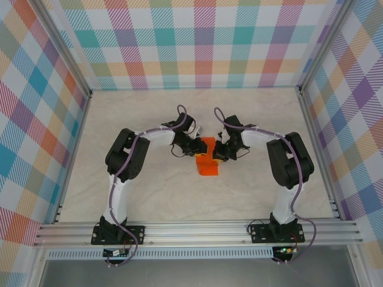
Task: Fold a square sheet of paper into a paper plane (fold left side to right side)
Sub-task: Hold the square sheet of paper at the center of the table.
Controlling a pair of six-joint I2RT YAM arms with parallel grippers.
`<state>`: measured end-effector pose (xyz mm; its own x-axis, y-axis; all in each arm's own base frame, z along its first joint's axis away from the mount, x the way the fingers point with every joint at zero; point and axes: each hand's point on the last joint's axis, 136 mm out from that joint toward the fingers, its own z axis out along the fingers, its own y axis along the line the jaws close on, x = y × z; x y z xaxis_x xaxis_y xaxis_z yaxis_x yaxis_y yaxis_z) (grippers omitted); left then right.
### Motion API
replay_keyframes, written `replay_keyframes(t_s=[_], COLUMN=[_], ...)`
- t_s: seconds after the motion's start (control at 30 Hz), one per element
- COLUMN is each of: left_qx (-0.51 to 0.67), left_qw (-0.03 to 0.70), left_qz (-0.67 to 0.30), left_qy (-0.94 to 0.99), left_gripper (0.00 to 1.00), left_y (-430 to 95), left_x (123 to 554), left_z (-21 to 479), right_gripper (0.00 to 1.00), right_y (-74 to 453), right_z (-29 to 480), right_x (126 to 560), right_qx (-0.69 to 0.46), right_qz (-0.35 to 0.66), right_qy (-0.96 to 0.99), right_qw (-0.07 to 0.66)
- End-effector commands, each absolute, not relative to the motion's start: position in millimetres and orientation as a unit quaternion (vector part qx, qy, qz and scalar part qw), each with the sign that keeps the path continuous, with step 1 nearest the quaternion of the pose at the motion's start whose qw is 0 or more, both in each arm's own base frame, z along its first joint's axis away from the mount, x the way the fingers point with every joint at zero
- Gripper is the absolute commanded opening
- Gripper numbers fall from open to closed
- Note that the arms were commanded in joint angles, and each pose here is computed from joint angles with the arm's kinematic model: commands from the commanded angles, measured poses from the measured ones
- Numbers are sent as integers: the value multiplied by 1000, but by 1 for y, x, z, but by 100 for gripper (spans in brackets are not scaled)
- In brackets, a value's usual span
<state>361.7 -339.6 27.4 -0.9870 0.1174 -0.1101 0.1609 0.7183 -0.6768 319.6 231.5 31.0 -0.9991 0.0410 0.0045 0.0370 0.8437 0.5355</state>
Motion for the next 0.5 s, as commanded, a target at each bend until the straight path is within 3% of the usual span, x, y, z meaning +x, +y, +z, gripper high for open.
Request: replay_keyframes(t_s=[0.0,0.47], left_qx=[81,90], left_qw=[13,14], left_qz=[-338,-341], left_qy=[938,936], left_gripper=[25,25], left_y=[-335,-345], left_x=[354,352], left_z=[10,14], right_gripper=[5,4], right_y=[238,251], right_z=[83,58], right_x=[346,407], right_qx=[13,37], right_qz=[337,347], right_qy=[940,936], right_qw=[56,48])
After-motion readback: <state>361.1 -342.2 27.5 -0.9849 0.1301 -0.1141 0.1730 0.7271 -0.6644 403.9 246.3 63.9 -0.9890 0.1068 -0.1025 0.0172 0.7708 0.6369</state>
